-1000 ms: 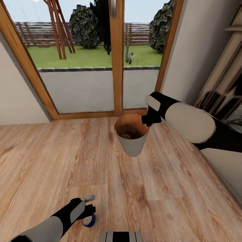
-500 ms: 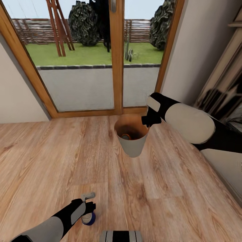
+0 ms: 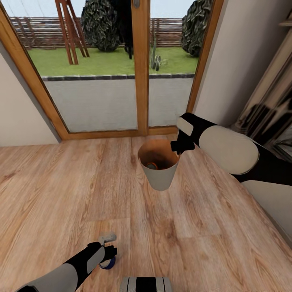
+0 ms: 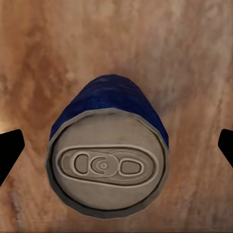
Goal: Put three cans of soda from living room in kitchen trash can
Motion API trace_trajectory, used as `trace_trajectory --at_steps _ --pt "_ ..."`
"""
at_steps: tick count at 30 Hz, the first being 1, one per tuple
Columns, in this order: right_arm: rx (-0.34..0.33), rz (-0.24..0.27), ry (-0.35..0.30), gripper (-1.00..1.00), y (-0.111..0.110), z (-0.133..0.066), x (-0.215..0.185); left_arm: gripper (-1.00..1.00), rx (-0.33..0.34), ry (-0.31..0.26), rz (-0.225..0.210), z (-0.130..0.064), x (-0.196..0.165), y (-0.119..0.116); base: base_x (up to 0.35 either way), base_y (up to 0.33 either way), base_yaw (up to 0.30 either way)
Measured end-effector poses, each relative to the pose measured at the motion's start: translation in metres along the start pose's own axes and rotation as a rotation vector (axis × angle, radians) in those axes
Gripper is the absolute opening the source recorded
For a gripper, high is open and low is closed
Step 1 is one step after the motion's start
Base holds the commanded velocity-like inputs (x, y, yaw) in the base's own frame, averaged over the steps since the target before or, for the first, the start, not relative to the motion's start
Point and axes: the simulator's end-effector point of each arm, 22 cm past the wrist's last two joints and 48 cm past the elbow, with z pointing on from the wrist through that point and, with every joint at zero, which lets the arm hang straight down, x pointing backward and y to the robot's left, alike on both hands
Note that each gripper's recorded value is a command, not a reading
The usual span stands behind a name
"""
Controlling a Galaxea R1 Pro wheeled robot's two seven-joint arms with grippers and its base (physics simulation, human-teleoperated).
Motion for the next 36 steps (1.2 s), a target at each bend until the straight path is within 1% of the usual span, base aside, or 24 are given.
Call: trace_trajectory --at_steps 5,24,29,36 --pt "0.001 -0.003 0.021 -1.0 0.001 0.016 0.004 1.0 -0.001 0.03 0.002 0.008 0.015 -0.001 0.0 0.0 0.0" --pt "0.002 -0.002 0.025 -1.0 0.0 0.018 0.006 1.0 -0.001 0.02 0.003 0.008 0.014 -0.001 0.0 0.0 0.0" --pt "-0.002 -0.002 0.047 -1.0 0.002 0.034 0.01 1.0 -0.005 0.04 0.005 0.015 0.023 0.001 0.0 0.0 0.0" --pt "0.001 -0.004 0.046 -1.0 0.002 0.034 0.01 1.0 -0.005 0.033 0.005 0.015 0.021 0.0 0.0 0.0 0.0"
